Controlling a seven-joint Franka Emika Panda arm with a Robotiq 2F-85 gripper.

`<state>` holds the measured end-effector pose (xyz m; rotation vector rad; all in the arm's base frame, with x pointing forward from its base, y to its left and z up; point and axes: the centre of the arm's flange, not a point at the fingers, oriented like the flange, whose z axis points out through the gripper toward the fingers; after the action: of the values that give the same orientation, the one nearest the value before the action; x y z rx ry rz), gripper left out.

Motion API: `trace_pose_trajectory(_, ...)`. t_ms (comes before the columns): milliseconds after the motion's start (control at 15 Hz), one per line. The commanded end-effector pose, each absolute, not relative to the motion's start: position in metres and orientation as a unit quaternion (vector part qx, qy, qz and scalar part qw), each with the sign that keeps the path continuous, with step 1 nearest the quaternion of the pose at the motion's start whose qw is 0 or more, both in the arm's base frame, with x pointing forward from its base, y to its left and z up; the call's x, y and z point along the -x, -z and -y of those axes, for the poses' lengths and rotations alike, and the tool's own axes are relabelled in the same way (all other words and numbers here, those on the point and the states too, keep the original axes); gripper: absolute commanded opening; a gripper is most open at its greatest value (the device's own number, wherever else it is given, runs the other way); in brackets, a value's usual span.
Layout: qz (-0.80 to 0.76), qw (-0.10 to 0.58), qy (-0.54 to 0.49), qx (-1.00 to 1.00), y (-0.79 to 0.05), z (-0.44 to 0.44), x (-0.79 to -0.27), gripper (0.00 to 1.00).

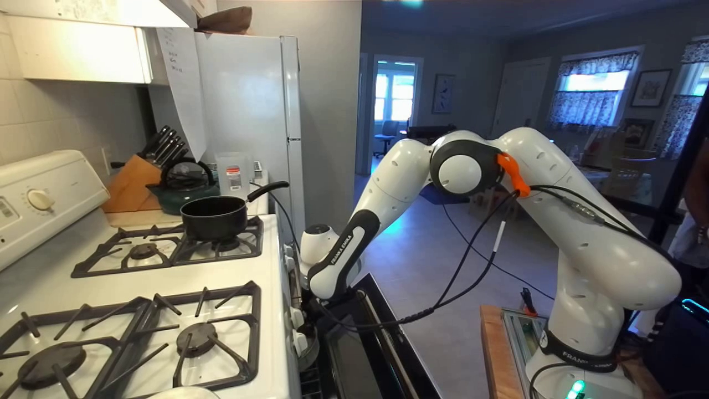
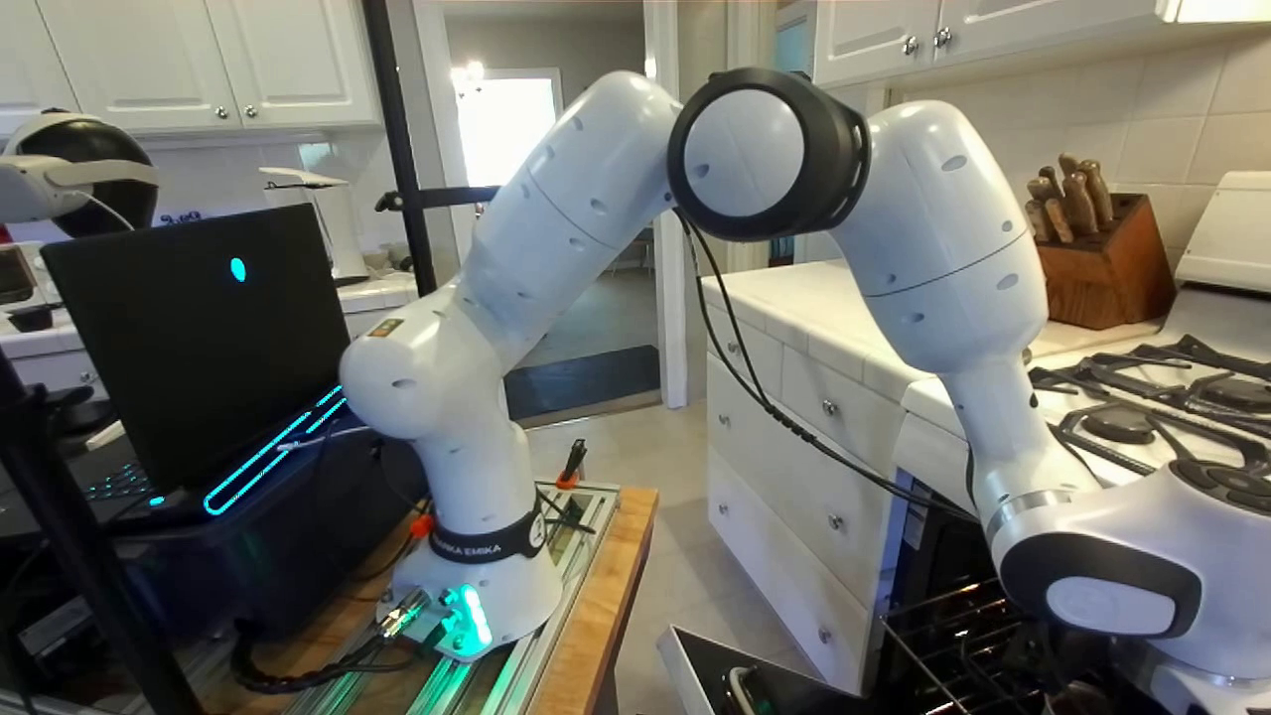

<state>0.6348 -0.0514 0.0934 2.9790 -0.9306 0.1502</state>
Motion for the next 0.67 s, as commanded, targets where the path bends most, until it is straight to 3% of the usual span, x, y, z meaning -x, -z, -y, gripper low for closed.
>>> trace_pose_trajectory(0, 0.297, -0.005, -0.051, -0.954, -0.0891, 0.0507, -0.6472, 0.02)
trace_pose_trajectory(600, 0.297, -0.005, -0.051, -0.954, -0.0856, 0.0495, -0.6518, 0.02)
